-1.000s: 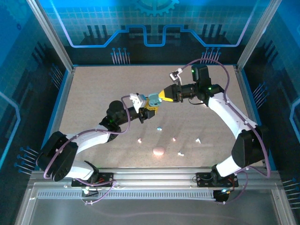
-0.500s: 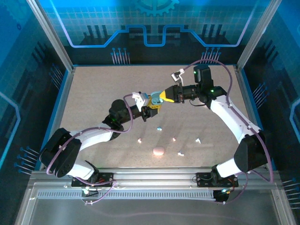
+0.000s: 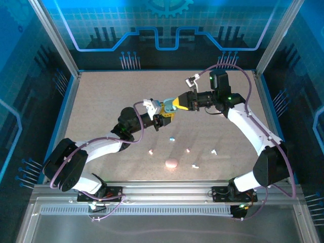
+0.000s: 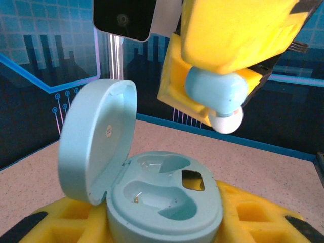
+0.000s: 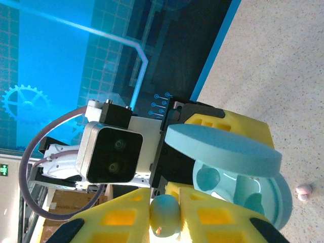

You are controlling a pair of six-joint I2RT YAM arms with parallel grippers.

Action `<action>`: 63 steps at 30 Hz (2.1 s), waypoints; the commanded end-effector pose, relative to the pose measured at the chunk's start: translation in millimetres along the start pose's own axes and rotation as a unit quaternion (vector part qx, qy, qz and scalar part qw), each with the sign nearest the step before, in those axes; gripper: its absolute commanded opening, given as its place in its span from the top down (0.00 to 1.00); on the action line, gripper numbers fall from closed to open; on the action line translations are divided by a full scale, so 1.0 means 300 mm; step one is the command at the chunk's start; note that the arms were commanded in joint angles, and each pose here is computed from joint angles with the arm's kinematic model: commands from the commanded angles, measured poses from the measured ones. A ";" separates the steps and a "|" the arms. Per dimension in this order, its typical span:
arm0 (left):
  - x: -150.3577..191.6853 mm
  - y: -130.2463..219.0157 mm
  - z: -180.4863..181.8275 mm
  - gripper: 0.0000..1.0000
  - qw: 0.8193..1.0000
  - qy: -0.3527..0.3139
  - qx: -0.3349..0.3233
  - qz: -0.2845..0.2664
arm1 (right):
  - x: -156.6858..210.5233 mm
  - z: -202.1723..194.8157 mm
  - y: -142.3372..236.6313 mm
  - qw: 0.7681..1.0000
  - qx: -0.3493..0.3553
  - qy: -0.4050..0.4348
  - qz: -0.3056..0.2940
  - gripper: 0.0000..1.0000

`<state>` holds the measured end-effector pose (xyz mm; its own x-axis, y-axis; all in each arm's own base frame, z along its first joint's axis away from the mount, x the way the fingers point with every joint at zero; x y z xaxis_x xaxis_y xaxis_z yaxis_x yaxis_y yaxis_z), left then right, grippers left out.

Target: Insert the wireless bluetooth earbuds into the charging case

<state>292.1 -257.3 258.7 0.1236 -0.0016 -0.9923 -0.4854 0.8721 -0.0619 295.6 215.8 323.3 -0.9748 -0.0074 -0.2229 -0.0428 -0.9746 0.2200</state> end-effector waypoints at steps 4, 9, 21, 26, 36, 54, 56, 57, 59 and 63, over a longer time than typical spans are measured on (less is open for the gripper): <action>-0.069 -0.030 -0.003 0.65 0.999 -0.011 0.003 -0.042 | 0.007 0.051 -0.005 1.000 -0.010 0.022 -0.011 0.79; -0.072 -0.034 -0.007 0.65 0.999 -0.008 0.004 -0.048 | 0.005 0.047 -0.013 1.000 -0.016 0.017 -0.013 0.79; -0.082 -0.046 -0.009 0.65 0.998 -0.004 -0.005 -0.061 | 0.025 0.043 -0.045 0.999 0.031 0.034 -0.016 0.79; -0.085 -0.050 -0.015 0.65 0.998 -0.004 -0.003 -0.065 | 0.026 0.045 -0.043 0.996 0.065 0.055 -0.034 0.80; -0.094 -0.054 -0.023 0.65 0.997 -0.002 0.000 -0.071 | 0.021 0.042 -0.049 0.987 0.118 0.081 -0.073 0.80; -0.076 -0.047 -0.027 0.65 0.998 -0.013 -0.004 -0.059 | 0.034 0.126 -0.016 0.988 0.082 0.107 -0.073 0.80; -0.064 -0.041 -0.027 0.65 0.999 -0.019 -0.004 -0.049 | 0.042 0.149 -0.001 0.992 0.049 0.104 -0.055 0.80; -0.061 -0.037 -0.025 0.65 0.999 -0.020 -0.002 -0.044 | 0.044 0.161 0.011 0.993 0.035 0.099 -0.047 0.80; -0.059 -0.027 -0.020 0.65 0.999 -0.018 0.001 -0.039 | 0.046 0.180 0.036 0.995 -0.002 0.091 -0.029 0.79; -0.068 0.019 -0.008 0.65 0.999 -0.015 0.007 -0.029 | 0.028 0.184 0.109 0.997 -0.026 0.066 -0.027 0.80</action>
<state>292.4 -264.3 262.2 0.1293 -0.0306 -0.9911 -0.4841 0.8703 -0.0901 285.4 207.2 354.5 -0.9328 0.0630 -0.3548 -0.1579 -0.9564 0.2455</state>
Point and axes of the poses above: each hand's point on the last joint's axis, 136 mm out from that joint toward the fingers, its own y axis back along the fingers, its own z axis along the line the jaws close on, x = y × z, the point moved 5 cm from there along y, back along the fingers, and after that the axes turned 8 degrees about -y, right-handed, at the moved point
